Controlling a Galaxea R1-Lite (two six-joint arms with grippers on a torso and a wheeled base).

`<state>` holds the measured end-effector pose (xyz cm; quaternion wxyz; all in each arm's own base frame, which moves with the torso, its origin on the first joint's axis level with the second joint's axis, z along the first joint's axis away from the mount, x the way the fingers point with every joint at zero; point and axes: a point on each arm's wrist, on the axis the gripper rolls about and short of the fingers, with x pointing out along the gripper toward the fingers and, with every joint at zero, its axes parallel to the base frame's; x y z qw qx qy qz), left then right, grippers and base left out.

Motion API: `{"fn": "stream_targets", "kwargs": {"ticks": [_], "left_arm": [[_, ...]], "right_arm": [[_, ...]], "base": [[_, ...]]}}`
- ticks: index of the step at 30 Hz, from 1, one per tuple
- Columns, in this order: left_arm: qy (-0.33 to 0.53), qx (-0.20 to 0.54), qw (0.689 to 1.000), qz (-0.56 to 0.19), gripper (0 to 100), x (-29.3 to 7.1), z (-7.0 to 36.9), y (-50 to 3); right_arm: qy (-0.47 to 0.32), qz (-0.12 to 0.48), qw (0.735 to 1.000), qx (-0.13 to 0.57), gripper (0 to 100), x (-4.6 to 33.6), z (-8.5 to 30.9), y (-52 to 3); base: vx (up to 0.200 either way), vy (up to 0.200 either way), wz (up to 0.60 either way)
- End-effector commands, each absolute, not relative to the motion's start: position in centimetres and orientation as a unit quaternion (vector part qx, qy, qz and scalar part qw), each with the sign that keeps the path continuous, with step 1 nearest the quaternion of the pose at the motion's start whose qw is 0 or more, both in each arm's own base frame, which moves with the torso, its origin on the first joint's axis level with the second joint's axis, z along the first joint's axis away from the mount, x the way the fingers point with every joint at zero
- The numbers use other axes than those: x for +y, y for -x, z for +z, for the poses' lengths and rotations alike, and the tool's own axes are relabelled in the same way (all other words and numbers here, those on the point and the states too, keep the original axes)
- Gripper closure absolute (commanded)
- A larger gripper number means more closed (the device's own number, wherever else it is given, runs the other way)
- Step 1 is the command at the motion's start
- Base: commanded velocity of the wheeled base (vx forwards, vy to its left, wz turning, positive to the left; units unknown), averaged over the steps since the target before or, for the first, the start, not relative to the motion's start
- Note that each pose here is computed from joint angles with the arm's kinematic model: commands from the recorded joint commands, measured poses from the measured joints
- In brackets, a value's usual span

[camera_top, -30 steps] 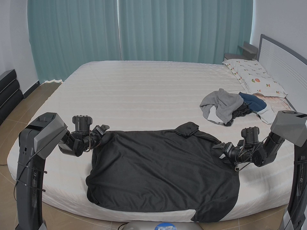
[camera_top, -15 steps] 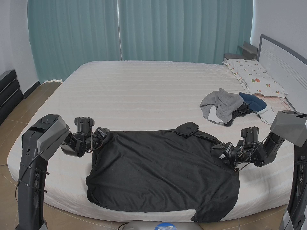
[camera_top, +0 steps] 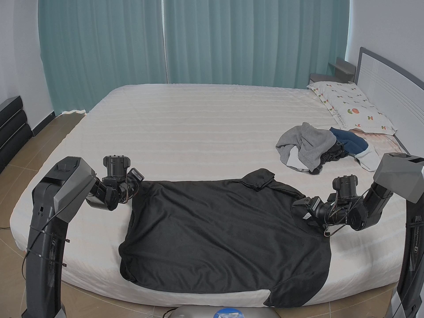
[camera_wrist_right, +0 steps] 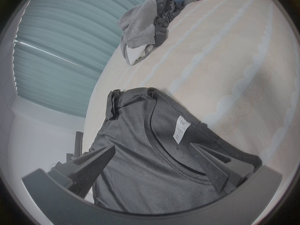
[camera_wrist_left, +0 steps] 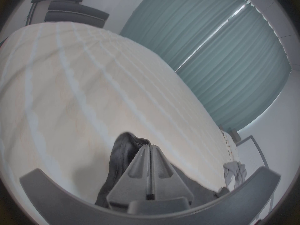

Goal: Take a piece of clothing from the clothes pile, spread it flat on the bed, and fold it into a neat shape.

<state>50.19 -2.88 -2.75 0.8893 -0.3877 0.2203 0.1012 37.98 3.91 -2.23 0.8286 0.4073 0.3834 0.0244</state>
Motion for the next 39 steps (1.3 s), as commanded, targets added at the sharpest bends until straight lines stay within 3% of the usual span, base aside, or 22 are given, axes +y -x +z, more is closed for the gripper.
{"fn": "stream_targets", "kwargs": {"ticks": [1,11,27,28,31,39], "left_arm": [[0.395,0.17,0.895,0.121,100,-0.8,-0.8,-51.6],[0.401,0.125,0.898,0.133,100,2.3,-1.2,-53.6],[0.4,0.12,0.898,0.136,100,1.5,-4.1,-54.9],[0.4,0.12,0.898,0.136,0,1.5,-4.1,-54.9],[0.397,0.139,0.896,0.141,0,1.1,-4.7,-54.4],[0.418,0.152,0.884,0.145,0,1.4,-0.3,-51.0]], "right_arm": [[-0.407,0.025,0.829,0.383,0,3.9,-2.3,-38.0],[-0.407,0.024,0.828,0.384,0,3.9,-2.4,-38.1],[-0.408,0.024,0.828,0.384,0,3.9,-2.4,-38.1],[-0.408,0.024,0.828,0.384,0,3.9,-2.4,-38.1],[-0.409,0.024,0.828,0.383,0,3.9,-2.4,-38.2],[-0.411,0.029,0.833,0.37,0,3.9,-2.4,-38.5]], "base": [[0.0,0.0,0.0],[0.0,0.0,0.0],[0.0,0.0,0.0],[0.0,0.0,0.0],[0.0,0.0,0.0],[0.0,0.0,0.0]]}}
